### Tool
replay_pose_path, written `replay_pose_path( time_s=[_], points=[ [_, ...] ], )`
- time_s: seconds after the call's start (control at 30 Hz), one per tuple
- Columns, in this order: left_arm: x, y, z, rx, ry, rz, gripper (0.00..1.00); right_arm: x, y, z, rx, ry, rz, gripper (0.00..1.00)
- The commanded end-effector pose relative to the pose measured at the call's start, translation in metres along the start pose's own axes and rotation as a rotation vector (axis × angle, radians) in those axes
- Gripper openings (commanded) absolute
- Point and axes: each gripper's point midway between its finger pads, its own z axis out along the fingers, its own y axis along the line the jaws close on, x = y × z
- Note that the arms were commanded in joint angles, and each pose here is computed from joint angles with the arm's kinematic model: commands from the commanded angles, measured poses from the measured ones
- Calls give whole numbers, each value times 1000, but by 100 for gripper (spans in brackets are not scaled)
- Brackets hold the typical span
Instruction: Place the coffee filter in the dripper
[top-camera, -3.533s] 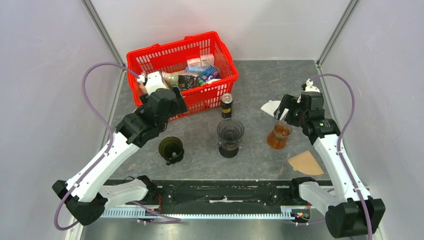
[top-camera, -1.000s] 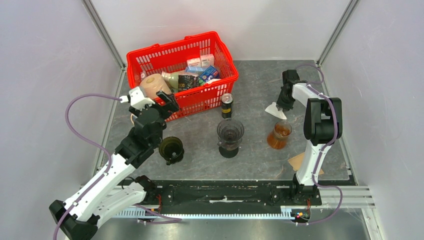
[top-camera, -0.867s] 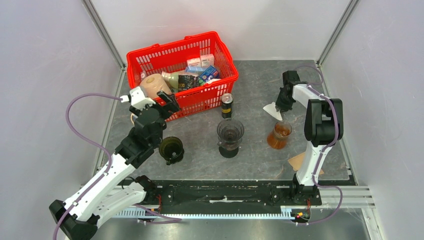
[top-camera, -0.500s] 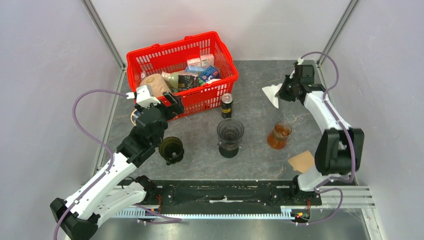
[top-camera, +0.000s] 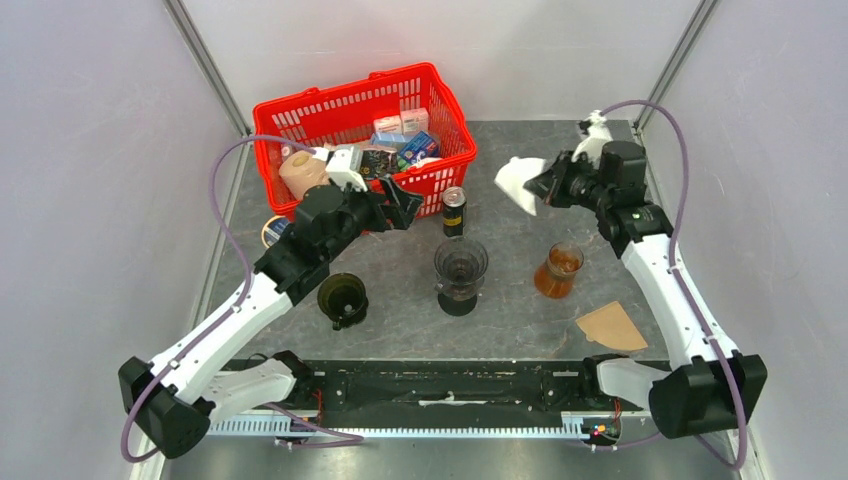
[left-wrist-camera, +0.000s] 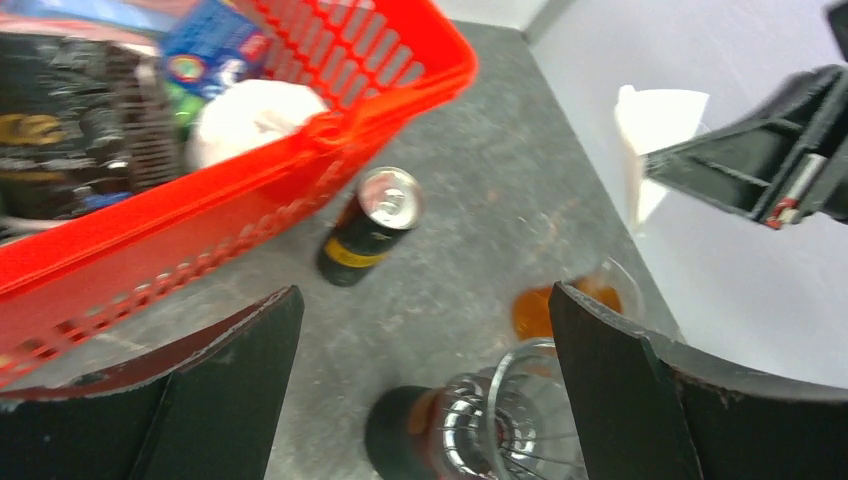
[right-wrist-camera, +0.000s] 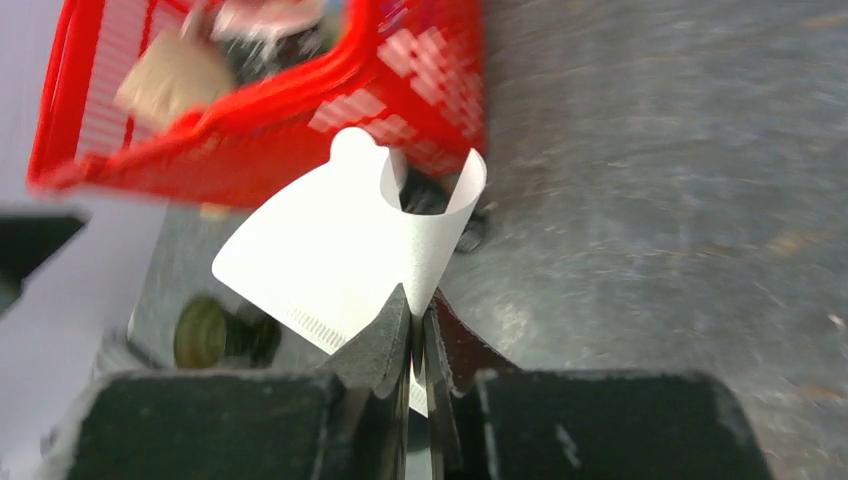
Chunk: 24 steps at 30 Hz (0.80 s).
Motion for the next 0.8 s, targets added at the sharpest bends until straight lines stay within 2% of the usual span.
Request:
replay_pose_path(
  time_s=[0.0,0.1,0.33,0.5,0.63,0.77],
  points=[
    [0,-66,-9,320,108,20,100,39,67,-22,-313,132,-395,14],
    [5,-85,-17,434,148,9,100,65,91,-31,-453,170,-586,14],
    [24,-99,-36,565,211,-23,95,96,117,-54,-667,296,-747,11],
    [36,-121,-45,729,297,-50,83,105,130,-60,-734,302,-820,10],
    [47,-123,-40,746,356,-56,65,102,138,-70,-772,276,-861,10],
    [58,-124,-44,788,407,-55,62,95,143,-78,-770,242,-876,9]
  ],
)
